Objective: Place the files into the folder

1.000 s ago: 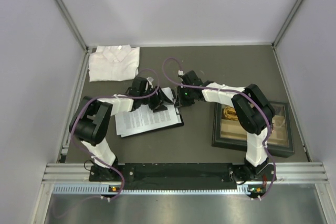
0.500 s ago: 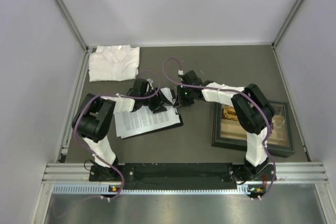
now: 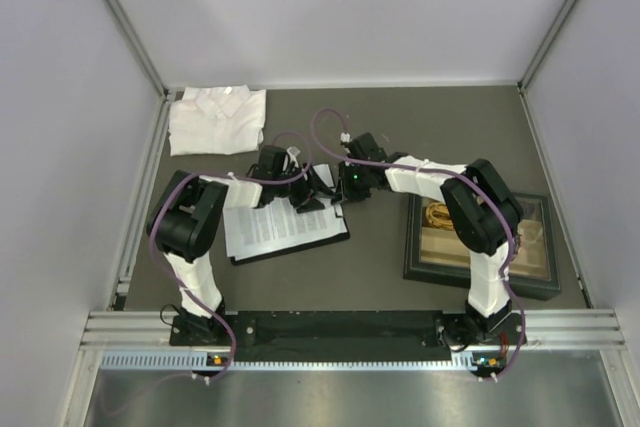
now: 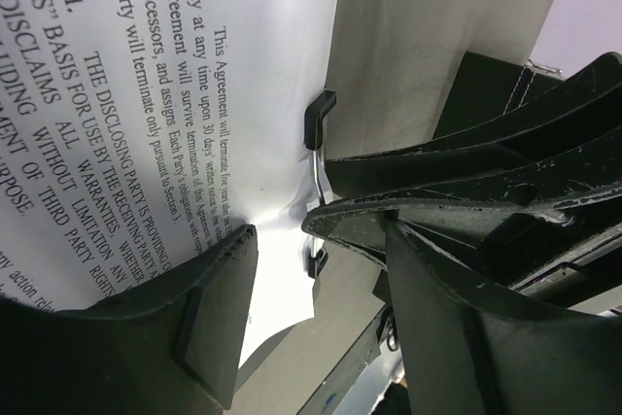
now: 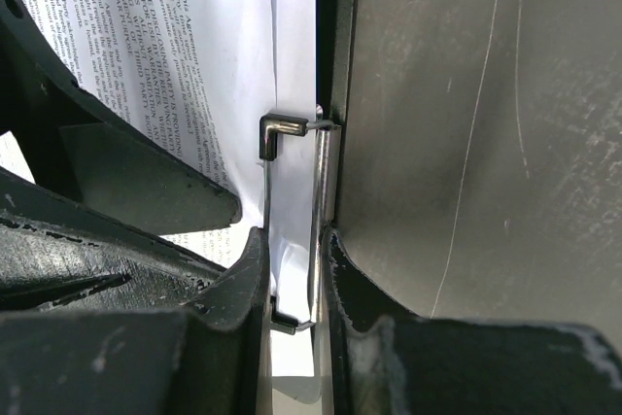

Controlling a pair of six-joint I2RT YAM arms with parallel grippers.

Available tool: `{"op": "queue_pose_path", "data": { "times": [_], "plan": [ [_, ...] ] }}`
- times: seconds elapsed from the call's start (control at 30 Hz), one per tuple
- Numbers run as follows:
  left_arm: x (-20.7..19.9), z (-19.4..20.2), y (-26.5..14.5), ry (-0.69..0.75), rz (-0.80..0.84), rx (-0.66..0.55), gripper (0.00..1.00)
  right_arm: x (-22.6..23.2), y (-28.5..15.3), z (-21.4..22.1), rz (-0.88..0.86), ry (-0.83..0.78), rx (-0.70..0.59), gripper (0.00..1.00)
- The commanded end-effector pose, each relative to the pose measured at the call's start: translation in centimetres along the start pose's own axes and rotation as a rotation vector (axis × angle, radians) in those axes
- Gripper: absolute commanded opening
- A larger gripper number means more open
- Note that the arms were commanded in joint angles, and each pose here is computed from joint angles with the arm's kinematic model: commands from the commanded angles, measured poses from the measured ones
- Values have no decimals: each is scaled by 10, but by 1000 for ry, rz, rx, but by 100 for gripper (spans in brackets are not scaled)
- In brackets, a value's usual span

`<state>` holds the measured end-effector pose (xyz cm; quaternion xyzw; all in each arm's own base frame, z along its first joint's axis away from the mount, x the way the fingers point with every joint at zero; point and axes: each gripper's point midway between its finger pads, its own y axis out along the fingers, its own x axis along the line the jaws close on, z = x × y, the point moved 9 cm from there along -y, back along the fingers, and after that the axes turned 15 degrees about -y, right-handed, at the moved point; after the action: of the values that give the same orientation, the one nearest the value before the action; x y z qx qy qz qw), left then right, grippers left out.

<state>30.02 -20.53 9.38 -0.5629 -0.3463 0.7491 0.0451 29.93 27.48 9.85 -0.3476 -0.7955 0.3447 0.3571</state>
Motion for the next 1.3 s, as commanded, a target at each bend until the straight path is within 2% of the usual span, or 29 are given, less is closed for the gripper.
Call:
{"op": "queue_pose_path", "data": {
  "times": [0.0,0.27,0.53,0.67,0.9,1.0,1.13,1.27],
  "plan": [
    [19,6,11,24,-144,-21,65,-16,19,36,84,16,141,0],
    [-14,11,-14,78,-85,-56,79,-17,20,37,89,20,145,0],
    [-35,14,-20,81,1,-23,81,-17,21,37,84,17,146,0],
    [-42,12,-35,85,-9,-106,82,-16,20,36,82,17,144,0],
    [-37,7,-51,30,-76,-208,86,-17,21,37,80,18,149,0],
    [-25,1,-48,-29,-162,-253,87,-16,21,37,78,18,146,0],
    [-13,-6,-31,-80,-206,-212,88,-16,21,36,74,16,145,0],
    [-15,-10,-24,-80,-166,-203,88,-16,22,37,71,15,146,0]
  ]
}}
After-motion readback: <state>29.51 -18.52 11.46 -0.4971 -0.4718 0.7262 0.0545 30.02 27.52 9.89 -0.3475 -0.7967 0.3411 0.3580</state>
